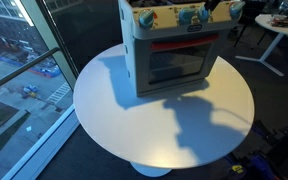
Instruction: Turn the third knob from the left clockwise
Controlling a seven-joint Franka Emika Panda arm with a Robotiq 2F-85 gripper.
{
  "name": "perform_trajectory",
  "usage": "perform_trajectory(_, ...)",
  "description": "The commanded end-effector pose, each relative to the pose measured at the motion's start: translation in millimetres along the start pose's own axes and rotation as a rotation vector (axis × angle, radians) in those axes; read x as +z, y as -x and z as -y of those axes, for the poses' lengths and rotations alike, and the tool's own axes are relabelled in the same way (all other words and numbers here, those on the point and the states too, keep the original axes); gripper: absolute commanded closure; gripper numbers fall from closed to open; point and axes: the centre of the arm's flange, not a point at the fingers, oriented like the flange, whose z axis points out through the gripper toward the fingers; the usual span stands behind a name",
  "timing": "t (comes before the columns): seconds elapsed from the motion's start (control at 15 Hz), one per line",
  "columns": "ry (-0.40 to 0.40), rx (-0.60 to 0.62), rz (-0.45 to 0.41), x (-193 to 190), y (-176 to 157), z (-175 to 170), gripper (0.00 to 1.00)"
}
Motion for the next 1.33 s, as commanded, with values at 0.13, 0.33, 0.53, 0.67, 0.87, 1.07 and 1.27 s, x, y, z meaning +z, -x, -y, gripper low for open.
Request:
perform_trajectory(0.13, -0.007, 0.19, 0.037, 10, -3, -25, 0.96)
perform_trajectory(0.33, -0.028, 0.283, 0.047, 11, -5, -30, 0.96)
perform_trajectory(0.53, -0.051, 0.368, 0.052, 11, -5, -34, 0.96)
perform_trajectory(0.67, -0.074, 0.424, 0.055, 11, -4, -38, 0.96)
perform_trajectory(0.87, -0.103, 0.489, 0.058, 11, -3, -43, 0.96)
perform_trajectory(1.07, -0.127, 0.534, 0.06, 10, -2, -46, 0.96)
perform_trajectory(1.27, -0.137, 0.548, 0.064, 10, -2, -47, 0.96)
